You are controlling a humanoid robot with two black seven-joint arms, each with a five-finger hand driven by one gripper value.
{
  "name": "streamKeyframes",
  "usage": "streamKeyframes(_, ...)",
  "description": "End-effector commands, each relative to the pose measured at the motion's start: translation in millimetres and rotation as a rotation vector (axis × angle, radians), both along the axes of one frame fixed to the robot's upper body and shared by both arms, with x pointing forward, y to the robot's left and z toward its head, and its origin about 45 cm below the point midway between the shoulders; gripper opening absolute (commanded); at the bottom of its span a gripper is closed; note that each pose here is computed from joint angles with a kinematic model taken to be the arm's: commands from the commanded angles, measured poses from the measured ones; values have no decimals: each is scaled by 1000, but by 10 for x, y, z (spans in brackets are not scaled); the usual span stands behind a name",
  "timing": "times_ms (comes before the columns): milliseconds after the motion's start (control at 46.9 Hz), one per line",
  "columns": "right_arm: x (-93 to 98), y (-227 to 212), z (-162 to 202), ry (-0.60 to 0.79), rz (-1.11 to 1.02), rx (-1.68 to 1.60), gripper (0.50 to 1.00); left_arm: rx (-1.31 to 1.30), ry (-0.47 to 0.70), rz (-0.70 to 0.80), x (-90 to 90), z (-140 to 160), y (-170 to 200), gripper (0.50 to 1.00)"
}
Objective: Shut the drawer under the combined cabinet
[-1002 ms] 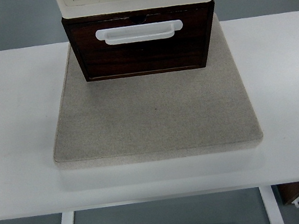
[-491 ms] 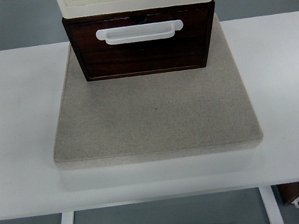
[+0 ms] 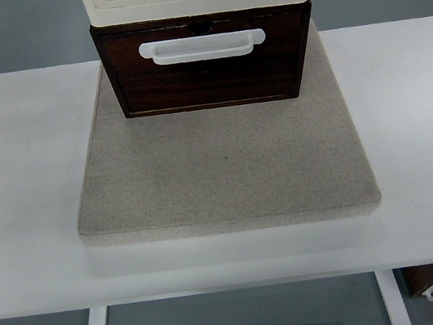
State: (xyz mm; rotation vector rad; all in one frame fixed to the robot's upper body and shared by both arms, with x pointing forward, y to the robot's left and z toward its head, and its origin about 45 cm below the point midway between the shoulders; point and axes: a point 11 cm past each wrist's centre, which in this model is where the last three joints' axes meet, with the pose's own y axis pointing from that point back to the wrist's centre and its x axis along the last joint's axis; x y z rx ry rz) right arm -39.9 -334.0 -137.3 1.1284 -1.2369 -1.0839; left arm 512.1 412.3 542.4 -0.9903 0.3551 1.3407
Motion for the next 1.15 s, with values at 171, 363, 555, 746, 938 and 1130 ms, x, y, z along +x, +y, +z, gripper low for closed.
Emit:
streamKeyframes(171, -10, 7, 0, 2, 2, 3, 952, -73, 218, 116, 112, -746, 388, 1000)
streamKeyframes(363, -16, 12, -1, 1, -1, 4, 952, -55, 349, 91, 177, -1411, 201, 1000)
streamKeyframes(555, -26, 12, 0, -2, -3, 5, 952, -111, 416, 33, 182, -1935, -45, 1000)
streamKeyframes(746, -23, 5, 0, -5, -8, 1, 952, -128, 457, -42, 146, -2392, -338, 1000)
streamKeyframes(938, -21, -5, 2, -6, -12, -5, 952, -122, 433, -132, 122, -2594, -615, 1000)
streamKeyframes(1130, -43, 0, 2, 0, -14, -1, 952, -126, 424, -170, 144, -2609, -805, 1000)
